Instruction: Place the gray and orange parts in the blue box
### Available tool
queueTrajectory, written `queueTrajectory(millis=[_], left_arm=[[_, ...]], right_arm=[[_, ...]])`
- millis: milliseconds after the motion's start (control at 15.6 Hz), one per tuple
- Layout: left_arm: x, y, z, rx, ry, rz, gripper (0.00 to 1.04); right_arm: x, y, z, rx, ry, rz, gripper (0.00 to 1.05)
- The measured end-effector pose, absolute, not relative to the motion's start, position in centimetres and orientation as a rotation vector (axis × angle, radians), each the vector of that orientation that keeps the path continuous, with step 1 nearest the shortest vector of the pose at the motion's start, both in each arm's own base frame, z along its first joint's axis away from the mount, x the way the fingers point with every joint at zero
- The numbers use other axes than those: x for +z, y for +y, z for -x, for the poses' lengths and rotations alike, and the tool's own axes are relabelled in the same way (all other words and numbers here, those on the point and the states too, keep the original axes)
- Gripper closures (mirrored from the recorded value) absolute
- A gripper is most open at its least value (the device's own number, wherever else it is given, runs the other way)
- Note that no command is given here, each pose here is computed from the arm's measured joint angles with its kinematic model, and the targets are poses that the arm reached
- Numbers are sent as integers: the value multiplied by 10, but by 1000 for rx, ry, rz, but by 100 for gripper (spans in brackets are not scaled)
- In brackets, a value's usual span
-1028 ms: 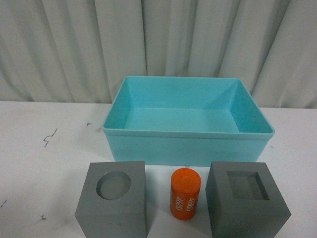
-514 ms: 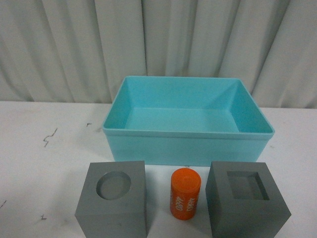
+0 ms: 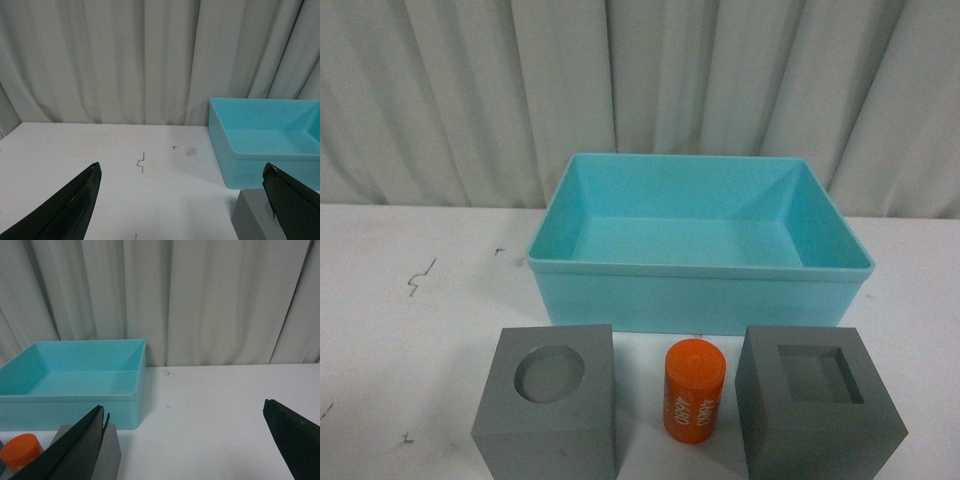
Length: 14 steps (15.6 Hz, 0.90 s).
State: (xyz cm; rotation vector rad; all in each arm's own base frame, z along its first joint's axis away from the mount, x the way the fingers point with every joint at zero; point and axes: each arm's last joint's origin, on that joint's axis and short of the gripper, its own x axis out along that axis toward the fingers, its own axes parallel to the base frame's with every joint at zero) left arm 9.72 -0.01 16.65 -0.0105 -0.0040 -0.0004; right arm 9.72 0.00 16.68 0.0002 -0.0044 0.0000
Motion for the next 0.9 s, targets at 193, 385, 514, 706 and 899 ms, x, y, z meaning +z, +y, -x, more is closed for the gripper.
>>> queueTrajectory(millis=[193, 385, 514, 706, 899], left_arm=[[167, 0, -97, 0, -4, 10, 7], [167, 0, -97, 0, -4, 10, 7], [167, 0, -97, 0, -4, 10, 7], [167, 0, -97, 0, -4, 10, 7], [167, 0, -97, -1, -4, 10, 7]], right_arm=[[167, 0, -97, 0, -4, 0, 6], [174, -6, -112, -162, 47, -64, 6], [207, -6, -140, -106, -24, -108, 6], [224, 12, -214, 62, 186, -226, 6], [213, 35, -265, 207, 524, -329, 6]])
